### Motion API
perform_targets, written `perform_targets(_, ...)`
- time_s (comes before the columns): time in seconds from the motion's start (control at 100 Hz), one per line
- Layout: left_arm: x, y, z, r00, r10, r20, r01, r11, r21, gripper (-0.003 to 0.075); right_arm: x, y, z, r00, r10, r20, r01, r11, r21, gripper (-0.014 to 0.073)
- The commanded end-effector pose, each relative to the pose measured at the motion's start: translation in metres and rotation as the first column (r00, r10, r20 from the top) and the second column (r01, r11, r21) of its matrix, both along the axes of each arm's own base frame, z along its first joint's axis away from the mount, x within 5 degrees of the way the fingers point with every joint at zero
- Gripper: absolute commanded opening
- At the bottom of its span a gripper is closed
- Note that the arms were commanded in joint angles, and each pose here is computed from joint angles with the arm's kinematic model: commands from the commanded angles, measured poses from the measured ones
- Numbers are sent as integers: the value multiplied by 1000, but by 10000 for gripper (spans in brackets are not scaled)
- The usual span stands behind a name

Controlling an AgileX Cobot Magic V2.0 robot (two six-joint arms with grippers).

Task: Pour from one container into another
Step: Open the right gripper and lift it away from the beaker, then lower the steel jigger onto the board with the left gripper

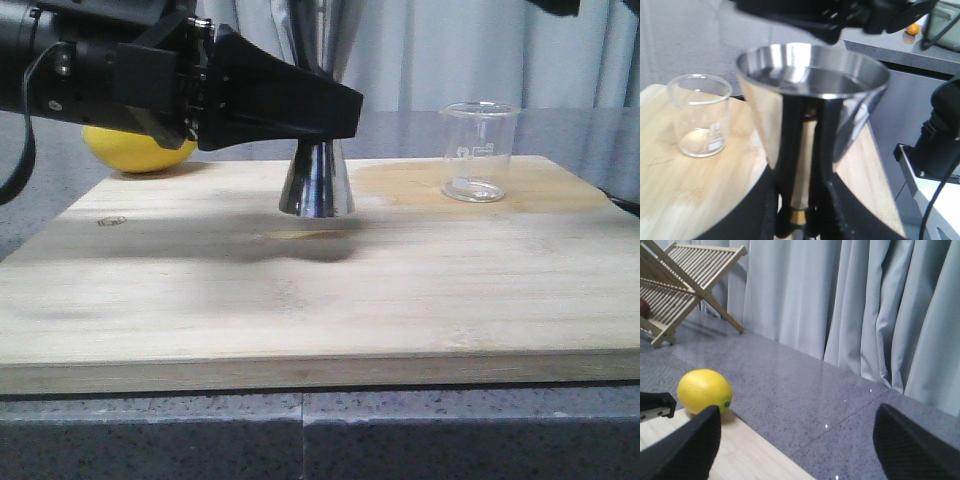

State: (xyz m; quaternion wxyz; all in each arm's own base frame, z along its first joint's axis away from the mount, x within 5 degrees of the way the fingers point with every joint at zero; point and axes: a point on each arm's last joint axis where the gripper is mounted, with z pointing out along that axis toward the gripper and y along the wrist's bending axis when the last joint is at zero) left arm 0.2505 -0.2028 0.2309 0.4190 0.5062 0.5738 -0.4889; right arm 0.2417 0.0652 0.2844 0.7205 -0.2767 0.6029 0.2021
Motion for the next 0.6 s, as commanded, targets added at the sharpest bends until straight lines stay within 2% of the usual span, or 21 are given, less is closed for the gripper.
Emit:
perform_targets(0.0, -2, 5, 30, 998, -26, 54, 32, 992, -120, -19, -10, -2, 25, 995, 2, 101, -9, 998, 65, 566)
perform_targets(0.31, 13, 19, 36, 990, 78, 116, -55, 981, -187, -19, -17, -2, 34, 990, 0, 140, -9, 998, 64, 566)
perform_targets(0.59, 20, 27, 37, 979, 127, 157, -96, 976, -194, -19, -17, -2, 34, 990, 0, 140, -9, 998, 64, 566)
